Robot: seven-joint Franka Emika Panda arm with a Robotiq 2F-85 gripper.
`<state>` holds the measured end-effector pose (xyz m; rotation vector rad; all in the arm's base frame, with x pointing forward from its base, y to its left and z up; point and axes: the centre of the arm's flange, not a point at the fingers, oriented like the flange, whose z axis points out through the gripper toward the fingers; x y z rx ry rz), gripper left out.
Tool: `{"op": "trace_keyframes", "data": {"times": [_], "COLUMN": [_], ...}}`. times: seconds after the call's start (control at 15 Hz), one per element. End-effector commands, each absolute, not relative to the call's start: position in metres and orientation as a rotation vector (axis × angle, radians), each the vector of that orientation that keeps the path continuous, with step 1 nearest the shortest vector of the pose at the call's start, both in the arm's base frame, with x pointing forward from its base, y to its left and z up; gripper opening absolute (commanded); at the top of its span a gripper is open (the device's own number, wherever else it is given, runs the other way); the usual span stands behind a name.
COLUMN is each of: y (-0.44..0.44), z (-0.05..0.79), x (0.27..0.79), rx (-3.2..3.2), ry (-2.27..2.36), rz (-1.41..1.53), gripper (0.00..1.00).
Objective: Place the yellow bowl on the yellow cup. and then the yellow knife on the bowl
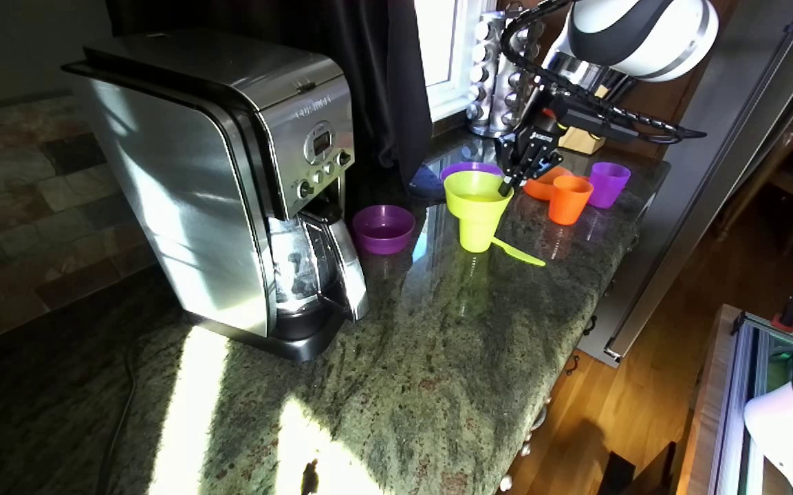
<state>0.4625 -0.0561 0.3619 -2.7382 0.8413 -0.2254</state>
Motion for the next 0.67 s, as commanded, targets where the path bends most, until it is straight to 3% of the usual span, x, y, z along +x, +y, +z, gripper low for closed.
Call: {"op": "trace_keyframes", "data": {"times": [0.0, 0.2, 0.27, 0.4, 0.6], "y": [-0.0491, -0.0461, -0.0451, -0.0432, -0.0408], "z": [0.3571, 0.3556, 0.3551, 0.3547, 0.3542], "x": [0.4713, 0.4743, 0.4752, 0.4769, 0.4782], "rx": [-2.725, -2.726, -2.724, -2.724, -2.724], "ry": [0.863, 0.863, 0.865, 0.866, 0.867], "rz": [-0.218, -0.215, -0.216, -0.216, -0.216], "gripper": [0.44, 0.66, 0.23, 0.27, 0.03]}}
